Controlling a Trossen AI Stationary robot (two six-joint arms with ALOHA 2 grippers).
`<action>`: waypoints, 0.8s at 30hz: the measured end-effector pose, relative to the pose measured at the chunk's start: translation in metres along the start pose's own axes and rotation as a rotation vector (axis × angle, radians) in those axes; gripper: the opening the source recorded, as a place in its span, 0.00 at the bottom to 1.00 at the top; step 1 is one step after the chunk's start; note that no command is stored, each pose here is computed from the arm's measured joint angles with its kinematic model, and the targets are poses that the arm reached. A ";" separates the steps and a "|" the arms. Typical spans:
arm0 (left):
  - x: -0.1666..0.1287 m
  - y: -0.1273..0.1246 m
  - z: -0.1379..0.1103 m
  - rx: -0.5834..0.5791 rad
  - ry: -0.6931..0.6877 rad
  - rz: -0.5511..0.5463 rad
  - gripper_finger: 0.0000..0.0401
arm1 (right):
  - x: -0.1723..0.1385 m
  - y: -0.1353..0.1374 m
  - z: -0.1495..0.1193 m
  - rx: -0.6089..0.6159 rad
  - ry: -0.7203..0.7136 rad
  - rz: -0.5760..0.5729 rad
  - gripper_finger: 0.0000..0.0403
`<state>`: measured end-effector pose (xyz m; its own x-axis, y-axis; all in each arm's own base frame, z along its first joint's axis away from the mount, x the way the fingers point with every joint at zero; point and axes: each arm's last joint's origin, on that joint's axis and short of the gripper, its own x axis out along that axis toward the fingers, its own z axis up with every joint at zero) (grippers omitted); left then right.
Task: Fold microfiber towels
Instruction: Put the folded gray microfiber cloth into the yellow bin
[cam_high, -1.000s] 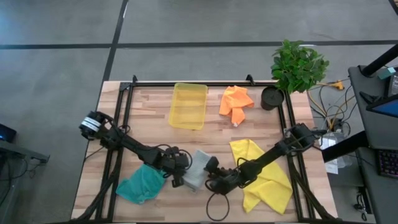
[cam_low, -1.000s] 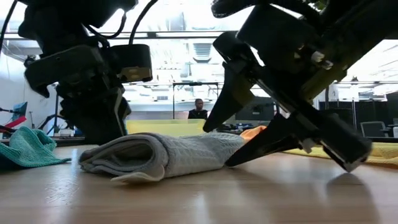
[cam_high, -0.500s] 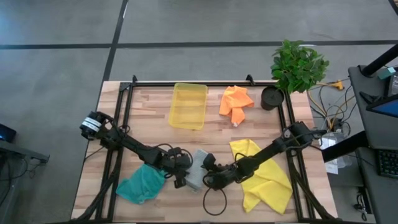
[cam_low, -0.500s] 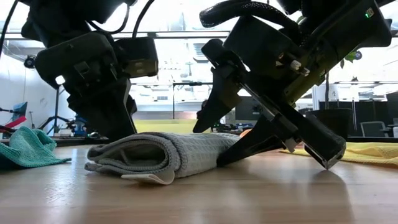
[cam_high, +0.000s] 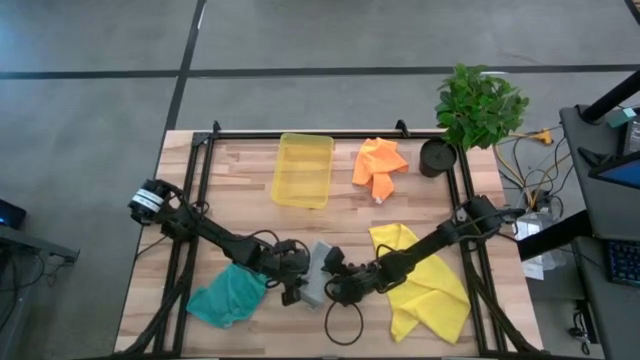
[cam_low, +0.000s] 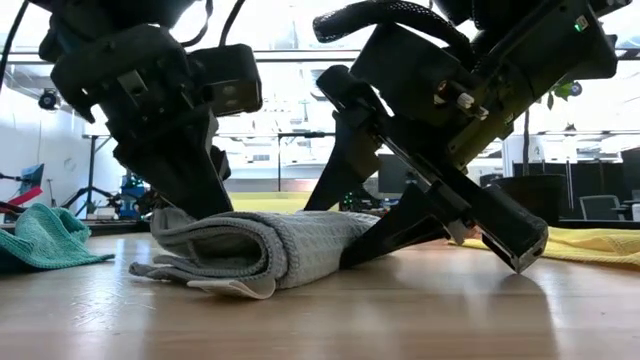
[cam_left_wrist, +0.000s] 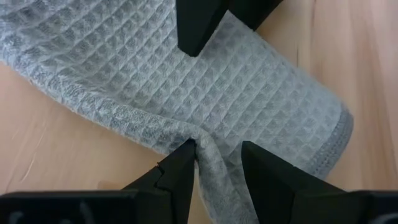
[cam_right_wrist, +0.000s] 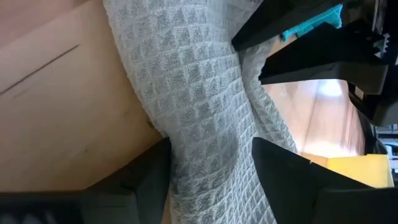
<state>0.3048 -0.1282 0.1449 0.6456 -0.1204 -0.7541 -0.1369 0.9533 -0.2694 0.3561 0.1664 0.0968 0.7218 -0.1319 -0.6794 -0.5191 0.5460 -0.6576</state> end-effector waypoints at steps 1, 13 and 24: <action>0.000 0.000 0.000 0.003 0.002 0.002 0.30 | 0.000 0.000 0.000 0.001 -0.002 0.003 0.51; -0.011 0.001 0.005 0.017 -0.015 0.004 0.30 | -0.001 -0.001 0.002 0.009 -0.032 0.094 0.05; -0.098 0.005 0.027 0.069 -0.178 0.015 0.30 | -0.017 -0.043 0.031 0.061 0.030 0.069 0.04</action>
<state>0.2618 -0.1041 0.2335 0.7676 -0.0604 -0.6380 -0.1000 0.9720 -0.2124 0.3802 0.1705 0.1464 0.6708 -0.1165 -0.7324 -0.5377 0.6037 -0.5885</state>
